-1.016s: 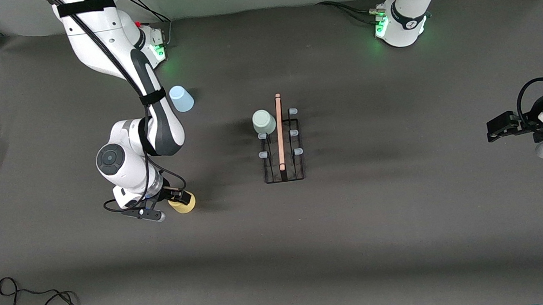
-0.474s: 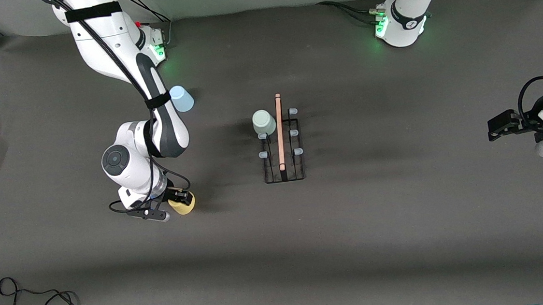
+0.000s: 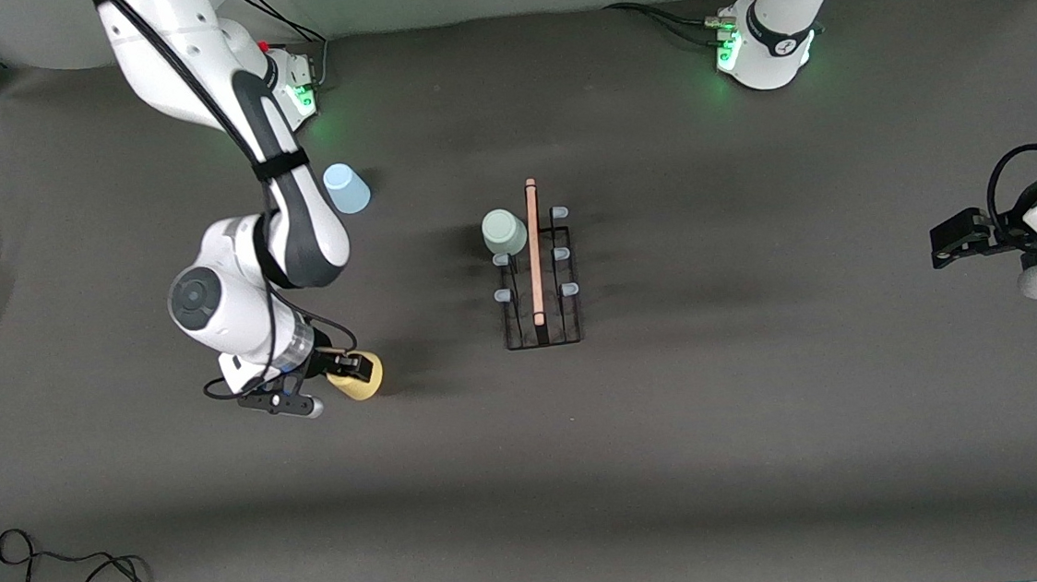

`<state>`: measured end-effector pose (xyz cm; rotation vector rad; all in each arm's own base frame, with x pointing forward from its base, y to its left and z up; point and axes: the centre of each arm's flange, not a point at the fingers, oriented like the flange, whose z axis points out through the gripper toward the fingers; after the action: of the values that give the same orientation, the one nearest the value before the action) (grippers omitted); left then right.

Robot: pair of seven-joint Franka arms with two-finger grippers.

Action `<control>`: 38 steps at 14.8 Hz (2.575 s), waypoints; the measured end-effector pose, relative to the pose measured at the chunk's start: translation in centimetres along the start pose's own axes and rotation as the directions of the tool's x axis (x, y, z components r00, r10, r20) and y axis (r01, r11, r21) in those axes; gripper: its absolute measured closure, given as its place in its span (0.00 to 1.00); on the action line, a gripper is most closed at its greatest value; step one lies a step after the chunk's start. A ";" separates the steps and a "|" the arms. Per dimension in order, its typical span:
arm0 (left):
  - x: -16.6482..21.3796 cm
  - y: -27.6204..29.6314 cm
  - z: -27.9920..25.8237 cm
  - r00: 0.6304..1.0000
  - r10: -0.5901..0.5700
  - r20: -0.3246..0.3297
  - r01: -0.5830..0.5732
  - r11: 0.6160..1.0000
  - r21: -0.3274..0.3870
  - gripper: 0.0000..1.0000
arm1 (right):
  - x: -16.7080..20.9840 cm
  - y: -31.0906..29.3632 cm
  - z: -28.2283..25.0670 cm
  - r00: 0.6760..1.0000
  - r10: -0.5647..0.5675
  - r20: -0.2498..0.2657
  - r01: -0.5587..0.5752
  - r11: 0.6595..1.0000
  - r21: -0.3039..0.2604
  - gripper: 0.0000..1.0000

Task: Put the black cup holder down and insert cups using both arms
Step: 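Carry the yellow cup to the rack and hang it on a peg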

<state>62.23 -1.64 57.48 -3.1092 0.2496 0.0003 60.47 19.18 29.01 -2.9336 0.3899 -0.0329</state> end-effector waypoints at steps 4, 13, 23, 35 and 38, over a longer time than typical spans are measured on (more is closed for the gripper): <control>0.0 -0.2 0.0 1.000 -0.003 0.001 0.003 1.000 0.000 0.00 | -2.5 -5.9 -4.1 0.995 0.093 0.031 -0.095 0.994 0.060 0.32; 0.0 -0.3 0.0 1.000 -0.006 -0.001 0.006 1.000 0.001 0.00 | -10.8 -18.4 -6.3 0.976 0.218 0.002 -0.218 0.974 0.060 0.32; 0.0 -0.3 0.0 1.000 -0.005 -0.003 0.005 1.000 0.001 0.00 | -13.5 -20.6 -2.3 0.972 0.236 -0.017 -0.236 0.972 0.011 0.32; 0.1 -0.3 -0.1 1.000 -0.005 -0.012 0.005 1.000 0.002 0.00 | -14.2 -21.2 1.0 0.969 0.240 -0.052 -0.241 0.970 -0.009 0.07; 0.1 -0.3 -0.1 1.000 -0.005 -0.015 0.005 1.000 0.002 0.00 | -13.6 -21.2 0.3 0.968 0.246 -0.057 -0.247 0.969 -0.004 0.00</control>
<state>62.39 -1.32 57.61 -3.1087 0.2414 -0.0226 52.84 42.85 32.58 -2.8761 0.7628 -0.0801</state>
